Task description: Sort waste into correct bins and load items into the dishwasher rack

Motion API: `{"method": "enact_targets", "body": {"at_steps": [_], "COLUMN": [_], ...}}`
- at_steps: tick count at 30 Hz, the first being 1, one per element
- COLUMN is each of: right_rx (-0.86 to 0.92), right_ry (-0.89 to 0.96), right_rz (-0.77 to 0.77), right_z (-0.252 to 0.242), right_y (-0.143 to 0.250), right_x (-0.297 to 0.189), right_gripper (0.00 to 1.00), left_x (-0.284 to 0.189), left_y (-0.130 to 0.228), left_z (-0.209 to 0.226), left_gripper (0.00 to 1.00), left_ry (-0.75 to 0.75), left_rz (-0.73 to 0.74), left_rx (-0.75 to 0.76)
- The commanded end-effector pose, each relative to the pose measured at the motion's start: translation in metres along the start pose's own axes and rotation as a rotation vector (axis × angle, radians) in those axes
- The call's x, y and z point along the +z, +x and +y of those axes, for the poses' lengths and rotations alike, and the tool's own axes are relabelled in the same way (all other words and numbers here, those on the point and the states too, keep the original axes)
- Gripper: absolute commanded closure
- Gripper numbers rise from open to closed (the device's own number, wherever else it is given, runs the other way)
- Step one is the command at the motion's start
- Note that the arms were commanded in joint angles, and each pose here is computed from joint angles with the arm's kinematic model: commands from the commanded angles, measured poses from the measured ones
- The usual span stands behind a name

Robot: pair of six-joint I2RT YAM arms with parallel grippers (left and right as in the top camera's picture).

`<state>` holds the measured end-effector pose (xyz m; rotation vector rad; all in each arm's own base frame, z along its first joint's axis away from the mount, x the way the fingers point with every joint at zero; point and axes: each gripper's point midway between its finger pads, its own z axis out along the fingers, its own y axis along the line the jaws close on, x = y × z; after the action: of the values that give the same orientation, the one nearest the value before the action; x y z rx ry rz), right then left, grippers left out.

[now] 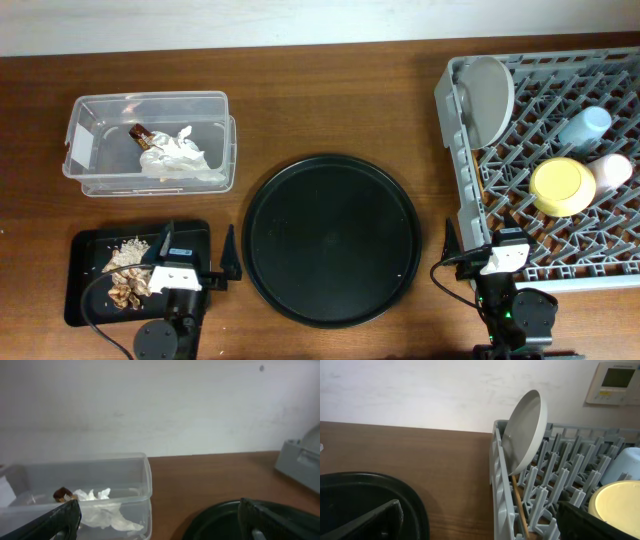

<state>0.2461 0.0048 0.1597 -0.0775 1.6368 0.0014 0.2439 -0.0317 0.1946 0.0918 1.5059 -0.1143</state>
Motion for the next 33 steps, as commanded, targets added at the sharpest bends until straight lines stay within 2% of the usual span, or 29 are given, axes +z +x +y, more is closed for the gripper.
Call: {"method": "enact_targets", "body": {"at_steps": [1,4,33], "right_rx": [0.001,0.001,0.001], "right_ry": [0.015,0.015,0.015], "right_rz": [0.003,0.003,0.004], "right_z": [-0.003,-0.003,-0.003], "right_y": [0.002,0.002,0.002], "right_x": [0.000,0.000,0.000], "right_gripper": [0.01,0.01,0.01], "left_x": [-0.001,-0.002,-0.002], "left_y": [0.018,0.037,0.037], "left_z": [0.000,0.006,0.007], "left_gripper": [0.01,0.01,0.01], "left_ry": [0.026,0.002,-0.005], "left_rz": [0.059,0.136,0.136], "left_rx": [0.080,0.083,0.086]}}
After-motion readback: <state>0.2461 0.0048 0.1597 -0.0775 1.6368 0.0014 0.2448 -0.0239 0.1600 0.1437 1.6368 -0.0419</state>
